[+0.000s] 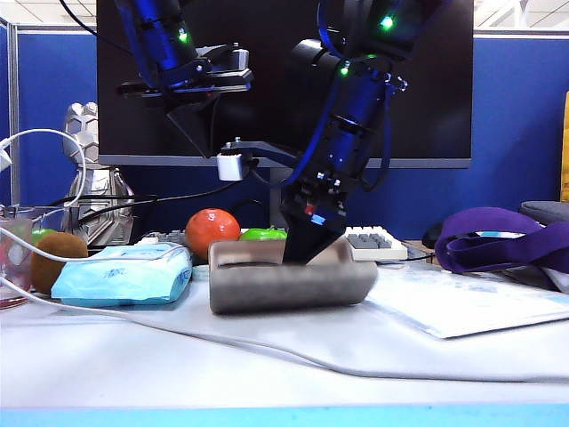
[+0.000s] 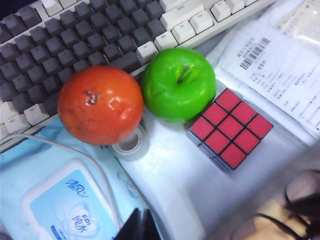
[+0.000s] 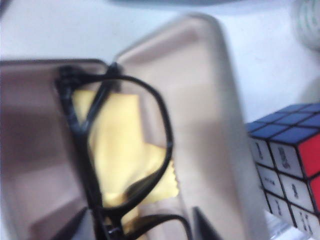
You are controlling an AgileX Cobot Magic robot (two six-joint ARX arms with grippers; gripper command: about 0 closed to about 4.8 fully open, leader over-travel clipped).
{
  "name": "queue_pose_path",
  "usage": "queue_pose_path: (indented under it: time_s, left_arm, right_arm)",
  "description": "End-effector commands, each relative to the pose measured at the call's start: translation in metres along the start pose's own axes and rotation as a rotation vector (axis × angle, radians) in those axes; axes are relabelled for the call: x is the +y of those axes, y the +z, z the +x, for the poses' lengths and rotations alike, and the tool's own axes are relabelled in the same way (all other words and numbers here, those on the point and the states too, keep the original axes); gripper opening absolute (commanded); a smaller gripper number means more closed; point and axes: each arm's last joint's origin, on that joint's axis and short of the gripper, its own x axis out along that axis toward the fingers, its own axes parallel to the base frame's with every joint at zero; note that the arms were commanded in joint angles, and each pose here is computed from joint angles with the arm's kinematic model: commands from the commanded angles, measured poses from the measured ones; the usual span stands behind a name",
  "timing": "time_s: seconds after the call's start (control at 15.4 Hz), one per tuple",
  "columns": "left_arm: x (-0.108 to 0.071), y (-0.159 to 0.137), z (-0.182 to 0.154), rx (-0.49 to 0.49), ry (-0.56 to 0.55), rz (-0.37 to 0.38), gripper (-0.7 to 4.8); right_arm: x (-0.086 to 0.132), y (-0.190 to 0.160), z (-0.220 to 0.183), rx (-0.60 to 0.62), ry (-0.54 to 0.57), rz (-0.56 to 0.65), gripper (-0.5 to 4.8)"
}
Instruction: Pick up the glasses, fold the temples of the glasses, place the glasses into the glasses case, and finally close the glasses case.
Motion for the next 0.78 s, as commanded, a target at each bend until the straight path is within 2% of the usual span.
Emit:
queue_pose_path:
  time_s: [0.07,0.2,0.39,0.46,0.52,0.65,0.72,0.78]
  left_arm:
    - [0.0,0.002,-0.003,-0.014,-0.002,-0.005,0.17]
    - [0.0,0.002,-0.003,-0.014,-0.003,-0.005,0.17]
    - [0.0,0.001,-0.002,-0.006,-0.004,-0.004,0.17]
    - [0.0,0.001,-0.001,-0.007,-0.022,0.001,0.16]
    - [-0.001,0.001,0.004,-0.008,-0.05,0.01,0.16]
    - [-0.003,-0.002,0.016,0.019,-0.058,0.077,0.16]
    - [-0.003,-0.004,0.024,0.037,-0.066,0.095,0.16]
    - [-0.004,-0.006,0.031,0.052,-0.079,0.113,0.16]
  right_arm:
    - [-0.002,0.004,-0.011,-0.024,-0.026,0.015,2.3]
    - [-0.003,0.008,-0.025,-0.045,-0.052,0.015,2.3]
    - [-0.003,0.012,-0.048,-0.074,-0.095,0.083,2.26]
    - [-0.004,0.013,-0.052,-0.075,-0.111,0.138,1.79]
    - [-0.005,0.012,-0.058,-0.045,-0.163,0.263,0.92]
    - [-0.007,0.008,-0.059,0.023,-0.261,0.445,0.44]
    - [-0.009,0.005,-0.059,0.041,-0.28,0.508,0.43]
    - [-0.01,0.001,-0.06,0.058,-0.296,0.578,0.12]
